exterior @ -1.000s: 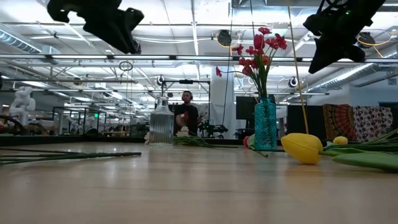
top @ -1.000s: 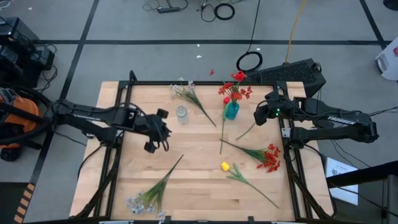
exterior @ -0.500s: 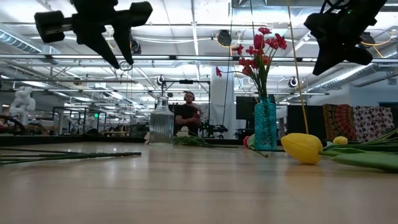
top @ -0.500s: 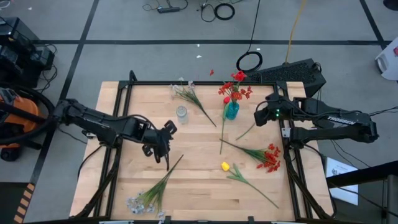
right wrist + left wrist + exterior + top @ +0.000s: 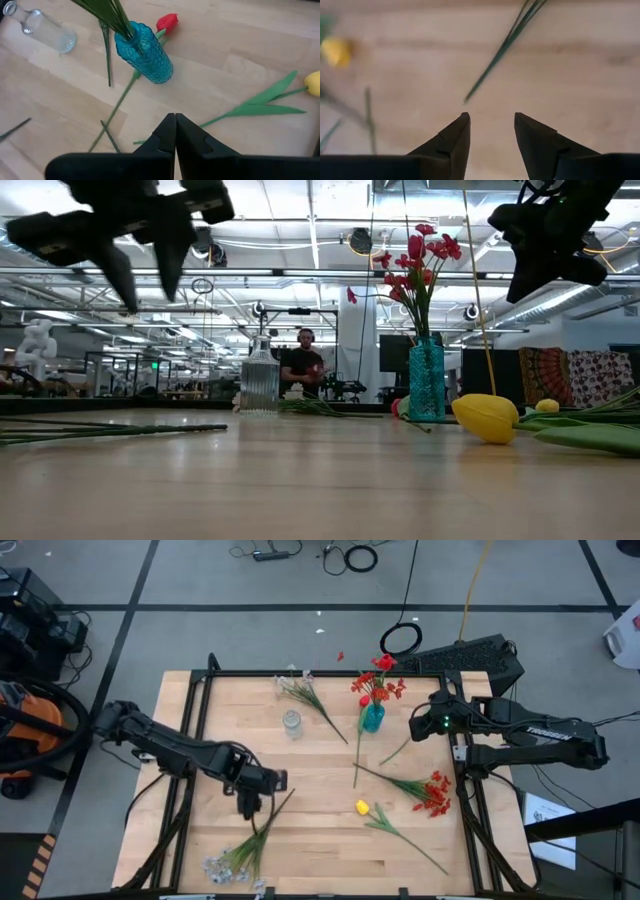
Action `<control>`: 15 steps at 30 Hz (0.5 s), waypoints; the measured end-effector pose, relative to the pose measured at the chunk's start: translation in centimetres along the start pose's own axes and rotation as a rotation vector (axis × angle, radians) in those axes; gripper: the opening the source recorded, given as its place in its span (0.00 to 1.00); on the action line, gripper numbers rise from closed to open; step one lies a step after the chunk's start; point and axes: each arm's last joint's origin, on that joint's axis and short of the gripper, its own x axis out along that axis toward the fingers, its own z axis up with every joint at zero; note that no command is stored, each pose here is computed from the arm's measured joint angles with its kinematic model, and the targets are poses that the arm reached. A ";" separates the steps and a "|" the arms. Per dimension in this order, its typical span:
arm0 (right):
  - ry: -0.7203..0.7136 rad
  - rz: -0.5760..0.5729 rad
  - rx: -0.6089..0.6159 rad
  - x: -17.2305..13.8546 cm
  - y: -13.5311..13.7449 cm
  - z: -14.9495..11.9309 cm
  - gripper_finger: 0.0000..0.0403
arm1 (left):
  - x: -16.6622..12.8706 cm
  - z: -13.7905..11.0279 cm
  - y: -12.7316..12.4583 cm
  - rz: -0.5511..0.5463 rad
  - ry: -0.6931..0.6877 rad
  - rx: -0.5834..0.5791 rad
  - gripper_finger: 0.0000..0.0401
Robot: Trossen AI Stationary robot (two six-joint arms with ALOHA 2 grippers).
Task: Sort flowers into vase by color
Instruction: Put the bottom white flowers into the transparent crystal vase
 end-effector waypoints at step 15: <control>0.050 0.025 -0.047 0.0 0.0 -0.2 0.00 | 6.5 4.1 -0.1 -0.148 -0.054 0.210 0.33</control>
